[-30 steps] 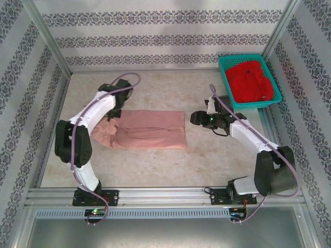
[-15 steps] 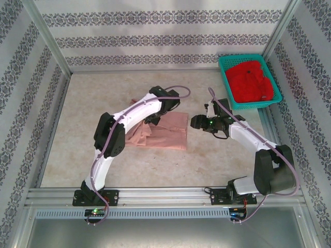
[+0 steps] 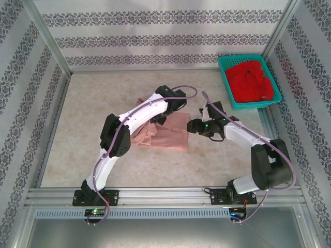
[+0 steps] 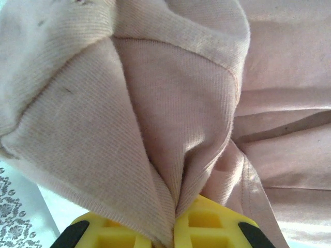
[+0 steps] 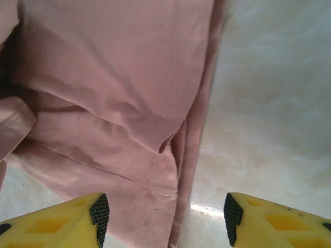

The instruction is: Fold the inside-out t-shirt

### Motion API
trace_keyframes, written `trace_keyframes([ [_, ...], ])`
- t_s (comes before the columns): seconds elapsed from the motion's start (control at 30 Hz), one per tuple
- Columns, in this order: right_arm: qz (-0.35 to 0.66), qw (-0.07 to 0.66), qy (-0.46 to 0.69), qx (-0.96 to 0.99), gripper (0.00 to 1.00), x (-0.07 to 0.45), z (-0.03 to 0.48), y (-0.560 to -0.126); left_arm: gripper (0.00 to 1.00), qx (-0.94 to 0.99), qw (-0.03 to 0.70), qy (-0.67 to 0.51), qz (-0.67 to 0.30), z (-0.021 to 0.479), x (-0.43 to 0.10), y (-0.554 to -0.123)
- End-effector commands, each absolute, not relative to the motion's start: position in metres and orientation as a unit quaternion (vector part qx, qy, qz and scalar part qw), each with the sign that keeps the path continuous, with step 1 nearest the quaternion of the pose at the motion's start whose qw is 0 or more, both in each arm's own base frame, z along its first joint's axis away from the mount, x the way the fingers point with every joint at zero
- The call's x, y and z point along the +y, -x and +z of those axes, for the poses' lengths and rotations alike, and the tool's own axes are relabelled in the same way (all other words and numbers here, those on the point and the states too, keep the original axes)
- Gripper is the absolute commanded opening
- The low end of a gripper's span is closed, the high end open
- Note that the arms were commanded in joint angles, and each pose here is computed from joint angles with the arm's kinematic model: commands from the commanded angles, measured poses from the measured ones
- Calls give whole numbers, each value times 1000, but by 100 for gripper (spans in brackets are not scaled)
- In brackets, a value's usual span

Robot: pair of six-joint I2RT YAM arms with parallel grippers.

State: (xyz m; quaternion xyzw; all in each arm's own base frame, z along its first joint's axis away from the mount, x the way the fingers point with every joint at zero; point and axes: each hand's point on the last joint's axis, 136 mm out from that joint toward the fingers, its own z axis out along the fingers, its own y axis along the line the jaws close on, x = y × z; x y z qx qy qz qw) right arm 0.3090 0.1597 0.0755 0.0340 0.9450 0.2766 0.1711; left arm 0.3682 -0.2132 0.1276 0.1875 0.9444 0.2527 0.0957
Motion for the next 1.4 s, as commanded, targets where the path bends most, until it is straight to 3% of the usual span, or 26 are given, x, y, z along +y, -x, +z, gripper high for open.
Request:
trace_keyframes([
  [0.0,276,166,-38,946,62,161,69,-307,0,944,71,-203,251,117,-221,-364],
  [0.17,257,163,-50,951,62,153,60,-304,0,956,66,-191,213,107,-238,-366],
  [0.37,302,136,-69,941,58,166,46,-304,1,967,70,-180,167,98,-255,-366],
  [0.5,310,130,-75,939,56,168,43,-305,6,973,74,-174,135,91,-267,-368],
  [0.63,303,131,-84,940,56,162,39,-304,11,979,79,-164,91,82,-283,-372],
  [0.73,303,128,-93,940,55,159,35,-303,25,982,86,-158,52,80,-297,-374],
  [0.93,300,133,-105,939,54,151,34,-303,40,984,97,-142,-47,83,-330,-372],
  [1.37,287,171,-152,930,54,113,49,-306,51,958,136,-85,-237,107,-403,-377],
])
